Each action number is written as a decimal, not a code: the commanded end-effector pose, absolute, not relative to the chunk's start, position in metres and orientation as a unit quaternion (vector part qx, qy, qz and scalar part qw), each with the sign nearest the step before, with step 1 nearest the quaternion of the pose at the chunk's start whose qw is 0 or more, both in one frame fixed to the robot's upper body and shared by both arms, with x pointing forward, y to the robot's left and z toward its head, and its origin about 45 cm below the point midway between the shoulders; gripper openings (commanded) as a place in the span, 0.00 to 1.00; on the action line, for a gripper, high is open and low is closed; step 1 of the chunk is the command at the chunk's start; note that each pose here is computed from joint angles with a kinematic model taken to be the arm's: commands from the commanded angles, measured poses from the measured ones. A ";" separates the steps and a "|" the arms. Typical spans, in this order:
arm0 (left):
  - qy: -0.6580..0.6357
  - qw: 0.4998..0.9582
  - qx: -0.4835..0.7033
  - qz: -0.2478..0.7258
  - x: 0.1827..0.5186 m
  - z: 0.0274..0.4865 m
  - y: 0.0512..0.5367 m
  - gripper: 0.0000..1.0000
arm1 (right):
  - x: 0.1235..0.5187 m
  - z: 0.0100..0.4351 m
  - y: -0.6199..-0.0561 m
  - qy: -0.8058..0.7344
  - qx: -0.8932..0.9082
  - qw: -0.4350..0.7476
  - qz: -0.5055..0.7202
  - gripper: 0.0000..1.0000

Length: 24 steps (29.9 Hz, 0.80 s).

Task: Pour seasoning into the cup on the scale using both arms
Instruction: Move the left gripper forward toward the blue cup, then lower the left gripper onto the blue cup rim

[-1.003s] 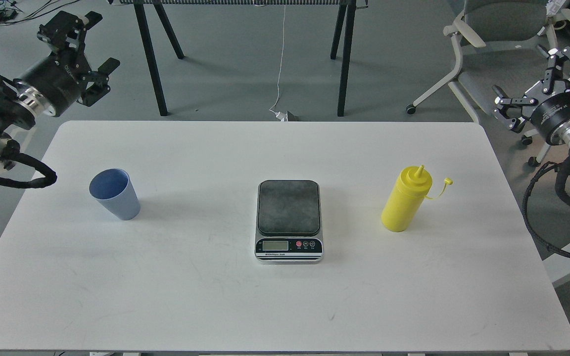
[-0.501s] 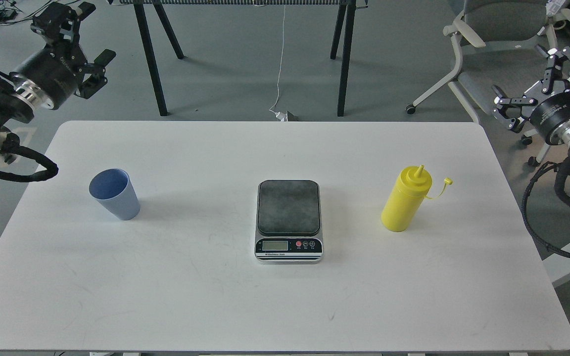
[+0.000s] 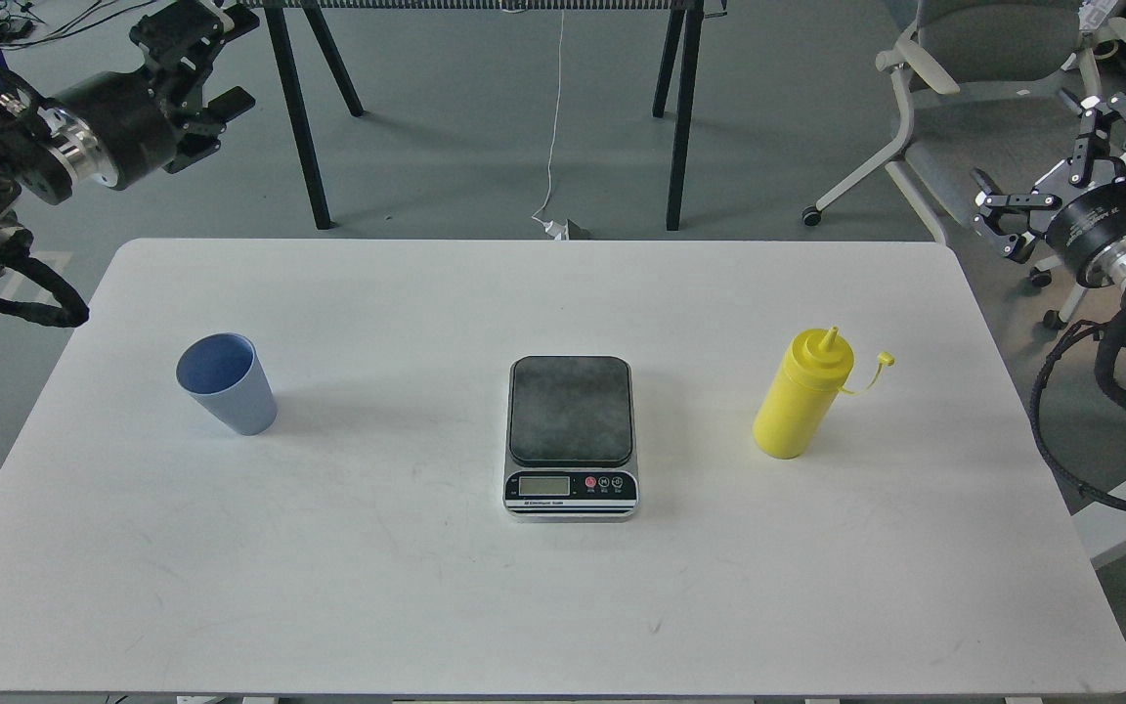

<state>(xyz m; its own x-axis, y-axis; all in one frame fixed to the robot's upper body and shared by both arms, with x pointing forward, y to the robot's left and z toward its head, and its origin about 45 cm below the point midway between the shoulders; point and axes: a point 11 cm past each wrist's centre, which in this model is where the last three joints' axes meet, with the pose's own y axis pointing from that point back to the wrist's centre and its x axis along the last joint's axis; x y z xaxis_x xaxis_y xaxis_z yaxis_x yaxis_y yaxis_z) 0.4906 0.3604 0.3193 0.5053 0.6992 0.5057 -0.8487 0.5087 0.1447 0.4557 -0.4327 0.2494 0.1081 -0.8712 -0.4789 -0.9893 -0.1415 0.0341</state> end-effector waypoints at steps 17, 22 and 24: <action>-0.434 0.743 0.497 0.114 0.443 0.294 0.325 1.00 | 0.458 0.248 -0.425 0.633 -0.732 0.153 0.202 0.99; -0.406 0.709 0.575 0.040 0.423 0.256 0.359 1.00 | 0.458 0.248 -0.424 0.631 -0.733 0.153 0.202 0.99; -0.405 0.697 0.591 0.028 0.422 0.255 0.367 1.00 | 0.459 0.247 -0.423 0.632 -0.733 0.153 0.203 0.99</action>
